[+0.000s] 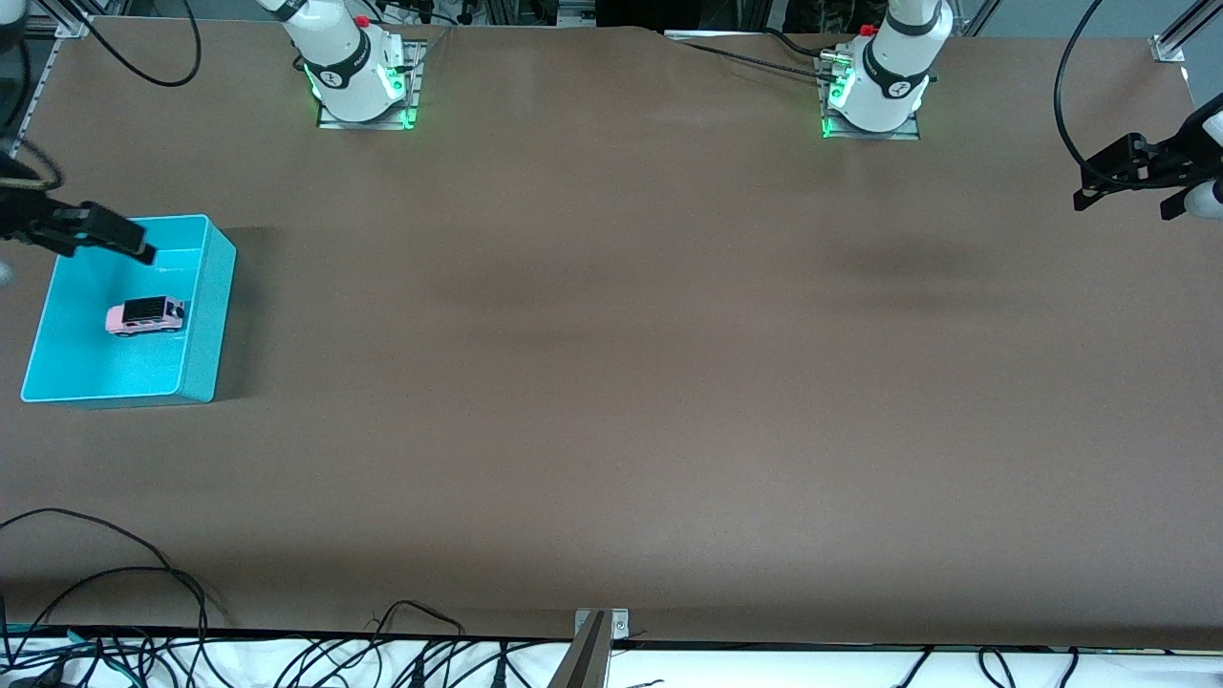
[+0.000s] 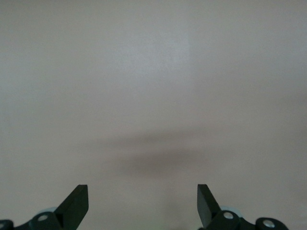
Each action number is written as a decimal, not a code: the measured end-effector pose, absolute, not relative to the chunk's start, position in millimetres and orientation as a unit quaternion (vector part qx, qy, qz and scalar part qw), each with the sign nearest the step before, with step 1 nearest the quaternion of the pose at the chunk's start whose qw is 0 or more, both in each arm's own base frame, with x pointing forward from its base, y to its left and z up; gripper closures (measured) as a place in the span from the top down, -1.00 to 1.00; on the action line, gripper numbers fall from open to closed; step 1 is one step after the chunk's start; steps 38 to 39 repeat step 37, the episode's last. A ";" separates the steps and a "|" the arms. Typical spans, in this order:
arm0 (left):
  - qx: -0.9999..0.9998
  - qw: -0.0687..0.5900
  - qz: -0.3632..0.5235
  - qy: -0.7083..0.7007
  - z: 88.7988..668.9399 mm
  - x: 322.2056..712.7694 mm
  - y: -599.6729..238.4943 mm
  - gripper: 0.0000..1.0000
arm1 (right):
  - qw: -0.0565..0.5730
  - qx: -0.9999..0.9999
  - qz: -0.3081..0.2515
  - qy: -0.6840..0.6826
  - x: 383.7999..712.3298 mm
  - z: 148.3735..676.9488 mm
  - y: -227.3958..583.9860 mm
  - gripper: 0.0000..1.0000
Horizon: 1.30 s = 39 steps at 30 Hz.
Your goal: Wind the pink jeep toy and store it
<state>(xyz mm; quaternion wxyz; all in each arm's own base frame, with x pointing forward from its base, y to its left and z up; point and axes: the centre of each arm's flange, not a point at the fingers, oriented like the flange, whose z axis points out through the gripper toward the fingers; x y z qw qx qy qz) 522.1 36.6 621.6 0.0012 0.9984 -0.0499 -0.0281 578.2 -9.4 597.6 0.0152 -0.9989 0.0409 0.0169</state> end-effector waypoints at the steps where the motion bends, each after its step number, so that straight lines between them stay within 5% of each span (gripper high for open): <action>1: 0.998 0.001 -0.028 -0.050 621.6 522.1 36.6 1.00 | 0.015 -0.999 0.017 0.033 577.3 598.1 -0.8 1.00; 39: 0.998 0.001 -0.030 -0.050 621.3 521.7 35.9 1.00 | 0.013 -1.000 0.016 0.009 550.3 608.5 28.6 1.00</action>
